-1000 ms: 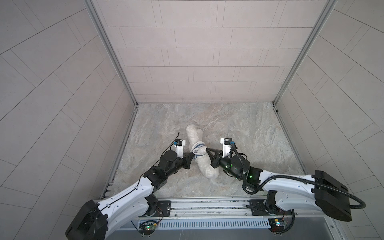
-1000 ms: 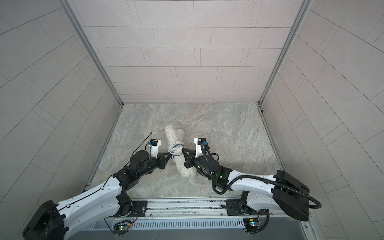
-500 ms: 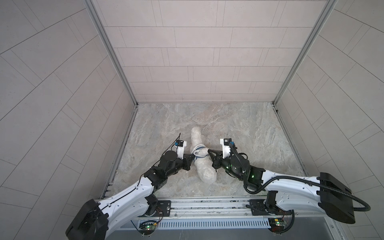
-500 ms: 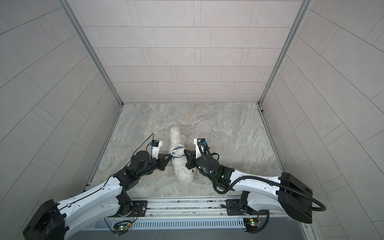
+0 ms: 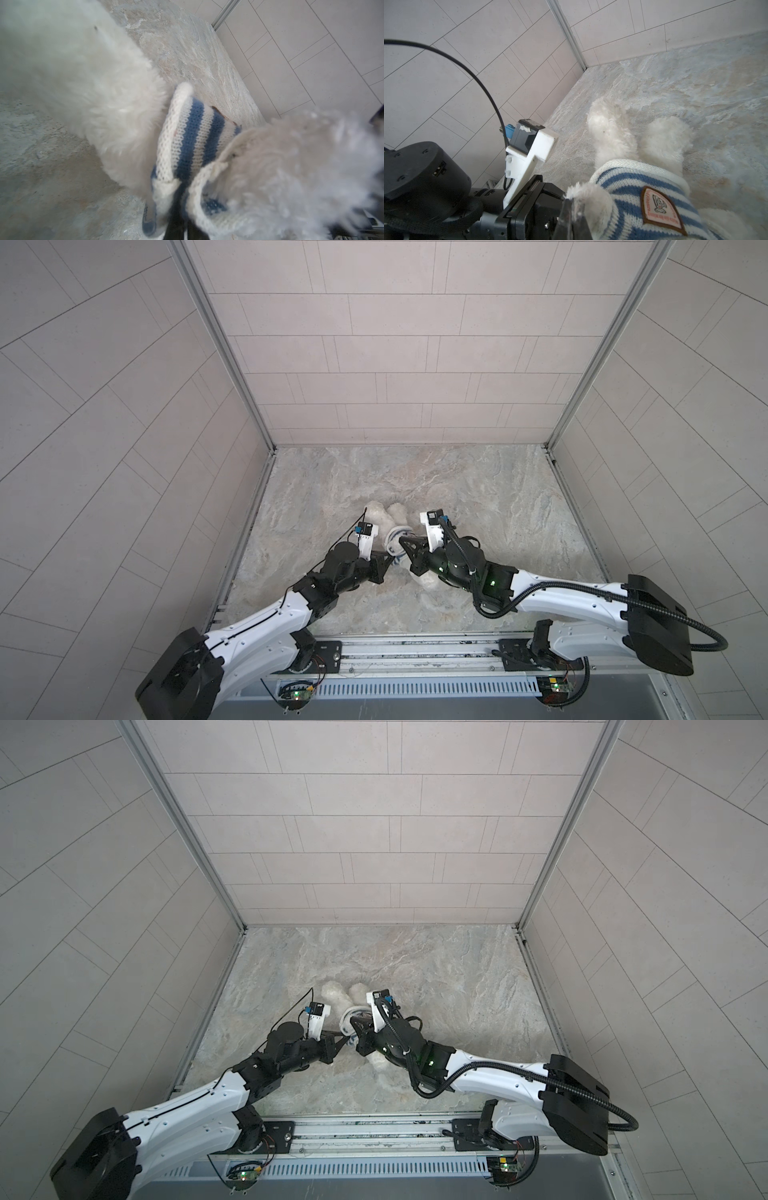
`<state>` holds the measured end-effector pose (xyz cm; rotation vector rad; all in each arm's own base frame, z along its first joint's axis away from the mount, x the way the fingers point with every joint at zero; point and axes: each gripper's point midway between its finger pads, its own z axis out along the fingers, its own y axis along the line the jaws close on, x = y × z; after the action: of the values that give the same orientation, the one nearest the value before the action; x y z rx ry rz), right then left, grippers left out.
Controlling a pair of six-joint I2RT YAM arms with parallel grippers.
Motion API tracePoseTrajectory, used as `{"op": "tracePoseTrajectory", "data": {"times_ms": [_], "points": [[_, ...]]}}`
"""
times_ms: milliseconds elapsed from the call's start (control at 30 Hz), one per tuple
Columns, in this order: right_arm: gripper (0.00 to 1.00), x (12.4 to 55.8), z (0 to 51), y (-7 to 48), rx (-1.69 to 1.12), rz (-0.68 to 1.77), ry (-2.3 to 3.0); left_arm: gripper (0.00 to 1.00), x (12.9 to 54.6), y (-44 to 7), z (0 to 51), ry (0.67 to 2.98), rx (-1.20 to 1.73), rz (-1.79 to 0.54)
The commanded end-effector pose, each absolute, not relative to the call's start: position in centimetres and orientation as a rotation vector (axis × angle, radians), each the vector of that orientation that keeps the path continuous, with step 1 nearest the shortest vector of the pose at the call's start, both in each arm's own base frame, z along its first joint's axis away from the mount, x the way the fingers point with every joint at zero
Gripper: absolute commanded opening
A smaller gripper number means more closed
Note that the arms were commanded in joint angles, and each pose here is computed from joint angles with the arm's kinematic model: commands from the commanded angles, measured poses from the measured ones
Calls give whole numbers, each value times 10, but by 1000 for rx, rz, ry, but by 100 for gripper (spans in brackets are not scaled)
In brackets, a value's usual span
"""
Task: Dress the teddy bear
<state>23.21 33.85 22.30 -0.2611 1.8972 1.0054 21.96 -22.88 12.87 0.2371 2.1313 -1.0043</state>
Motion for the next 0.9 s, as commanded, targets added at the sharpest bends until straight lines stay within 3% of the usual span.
{"op": "tracePoseTrajectory", "data": {"times_ms": [0,200,600,867], "points": [[0,224,242,332,-273,1039,1857,25,214,-231,152,2087,259,-1053],[0,217,220,300,-463,954,1911,37,193,-226,174,2108,337,-1073],[0,200,244,314,-1073,831,1657,38,204,-223,237,2095,264,-1107],[0,194,221,335,-1292,821,1648,38,220,-206,207,2301,242,-975]]}}
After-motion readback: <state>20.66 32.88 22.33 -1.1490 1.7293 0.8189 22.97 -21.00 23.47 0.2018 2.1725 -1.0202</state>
